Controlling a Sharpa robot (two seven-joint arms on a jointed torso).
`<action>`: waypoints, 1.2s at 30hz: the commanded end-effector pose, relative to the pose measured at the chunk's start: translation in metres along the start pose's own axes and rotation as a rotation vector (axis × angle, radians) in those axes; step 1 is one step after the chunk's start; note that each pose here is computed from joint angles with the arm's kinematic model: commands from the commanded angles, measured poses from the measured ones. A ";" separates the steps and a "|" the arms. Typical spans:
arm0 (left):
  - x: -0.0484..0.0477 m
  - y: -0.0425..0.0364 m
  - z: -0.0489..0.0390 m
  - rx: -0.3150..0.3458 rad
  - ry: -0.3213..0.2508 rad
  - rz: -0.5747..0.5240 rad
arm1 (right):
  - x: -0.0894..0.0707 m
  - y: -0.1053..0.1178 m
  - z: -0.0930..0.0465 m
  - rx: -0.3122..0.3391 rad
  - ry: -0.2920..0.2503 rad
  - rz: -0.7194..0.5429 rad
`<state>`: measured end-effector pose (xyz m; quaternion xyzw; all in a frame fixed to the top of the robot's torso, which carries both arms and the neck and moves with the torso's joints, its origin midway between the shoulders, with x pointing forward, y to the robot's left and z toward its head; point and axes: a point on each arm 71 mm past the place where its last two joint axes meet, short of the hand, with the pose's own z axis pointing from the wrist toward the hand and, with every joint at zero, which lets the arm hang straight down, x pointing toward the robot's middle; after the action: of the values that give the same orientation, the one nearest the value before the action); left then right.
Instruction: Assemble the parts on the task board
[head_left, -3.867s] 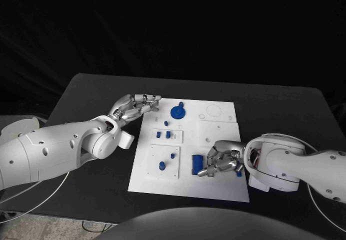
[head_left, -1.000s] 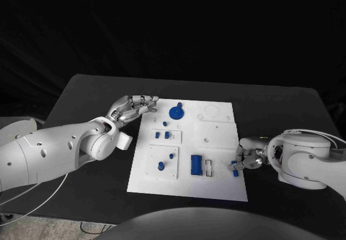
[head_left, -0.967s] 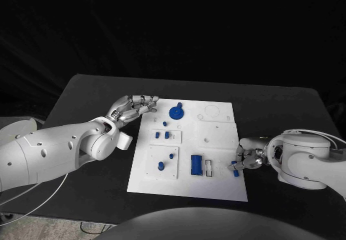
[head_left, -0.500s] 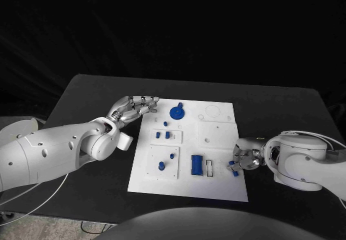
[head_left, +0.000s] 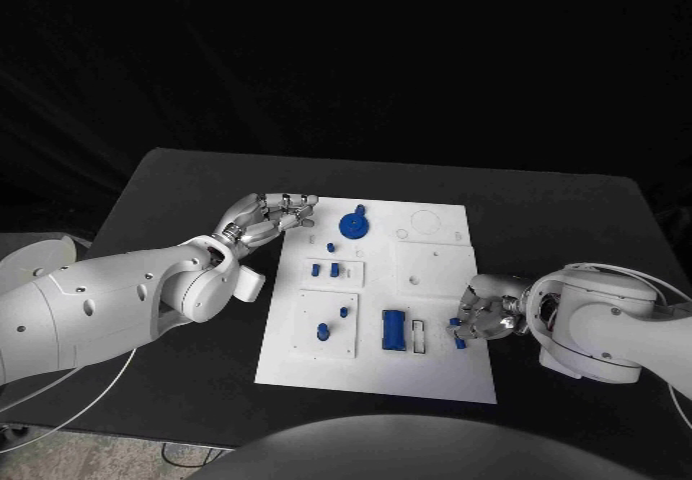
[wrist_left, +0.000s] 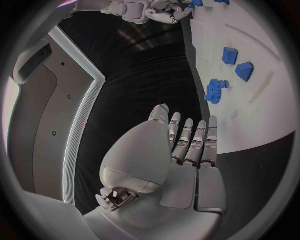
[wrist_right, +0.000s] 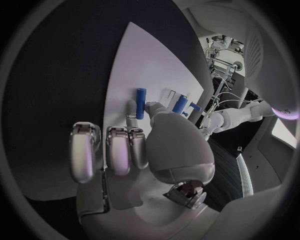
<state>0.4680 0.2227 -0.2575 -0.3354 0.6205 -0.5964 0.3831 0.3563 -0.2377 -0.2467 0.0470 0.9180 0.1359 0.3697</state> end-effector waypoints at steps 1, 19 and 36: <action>0.0025 -0.0007 0.0002 0.012 0.016 -0.014 | 0.003 0.002 -0.002 0.007 0.083 0.211; 0.0039 -0.0002 0.0003 0.005 0.021 -0.017 | 0.006 0.008 0.003 0.017 0.181 0.414; 0.0030 0.0002 0.0001 0.003 0.022 -0.017 | 0.014 0.019 0.015 -0.010 0.170 0.335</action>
<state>0.4676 0.2223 -0.2582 -0.3361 0.6218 -0.5963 0.3806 0.3561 -0.2151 -0.2614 0.2004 0.9234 0.2042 0.2560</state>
